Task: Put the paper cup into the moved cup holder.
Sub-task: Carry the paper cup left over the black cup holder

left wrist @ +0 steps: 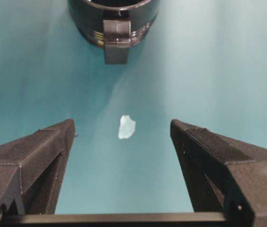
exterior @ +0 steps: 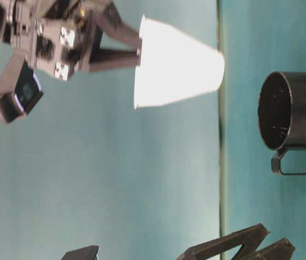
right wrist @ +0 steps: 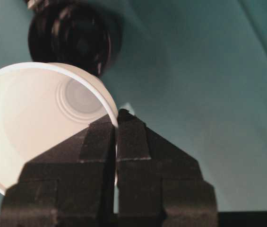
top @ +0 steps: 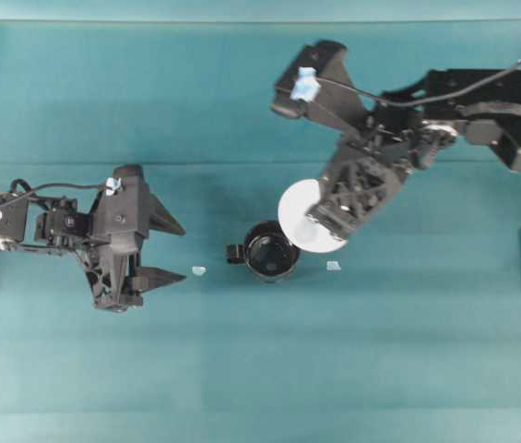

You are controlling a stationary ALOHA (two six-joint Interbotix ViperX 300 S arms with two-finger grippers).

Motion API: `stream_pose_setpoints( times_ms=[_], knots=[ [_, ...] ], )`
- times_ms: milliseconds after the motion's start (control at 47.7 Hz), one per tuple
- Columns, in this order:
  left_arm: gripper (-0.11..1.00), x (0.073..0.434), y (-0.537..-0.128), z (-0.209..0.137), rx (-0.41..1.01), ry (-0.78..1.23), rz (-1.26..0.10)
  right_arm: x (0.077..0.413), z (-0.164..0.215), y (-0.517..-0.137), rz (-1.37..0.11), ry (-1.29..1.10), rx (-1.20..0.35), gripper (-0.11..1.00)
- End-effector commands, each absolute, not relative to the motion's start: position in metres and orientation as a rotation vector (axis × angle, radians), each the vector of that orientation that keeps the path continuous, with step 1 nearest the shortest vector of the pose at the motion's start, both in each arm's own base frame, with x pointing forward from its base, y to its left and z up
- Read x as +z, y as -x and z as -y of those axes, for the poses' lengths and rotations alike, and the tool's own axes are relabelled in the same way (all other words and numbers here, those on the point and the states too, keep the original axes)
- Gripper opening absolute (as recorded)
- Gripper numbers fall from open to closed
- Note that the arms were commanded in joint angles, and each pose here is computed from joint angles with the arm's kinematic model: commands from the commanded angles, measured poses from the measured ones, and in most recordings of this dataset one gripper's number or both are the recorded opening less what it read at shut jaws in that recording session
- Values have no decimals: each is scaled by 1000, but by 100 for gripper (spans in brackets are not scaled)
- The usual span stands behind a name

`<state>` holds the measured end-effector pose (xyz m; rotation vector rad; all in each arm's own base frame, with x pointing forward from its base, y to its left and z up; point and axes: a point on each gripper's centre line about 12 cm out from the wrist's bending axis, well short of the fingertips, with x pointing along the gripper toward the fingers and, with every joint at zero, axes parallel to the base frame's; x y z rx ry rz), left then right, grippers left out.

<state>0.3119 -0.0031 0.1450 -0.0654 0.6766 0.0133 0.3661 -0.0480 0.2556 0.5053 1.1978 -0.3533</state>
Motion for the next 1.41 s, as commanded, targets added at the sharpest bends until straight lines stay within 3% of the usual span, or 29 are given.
stream_pose_setpoints(
  times_ms=[0, 608, 1384],
  knots=[
    [83, 151, -316, 4, 10, 62, -654, 266, 47, -375, -1150, -500, -342, -8],
    [83, 150, -316, 4, 10, 62, -657, 209, 38, -412, -1231, -458, -333, -8],
    [83, 151, -318, 4, 10, 62, -655, 187, 37, -415, -1257, -446, -331, -8]
  ],
)
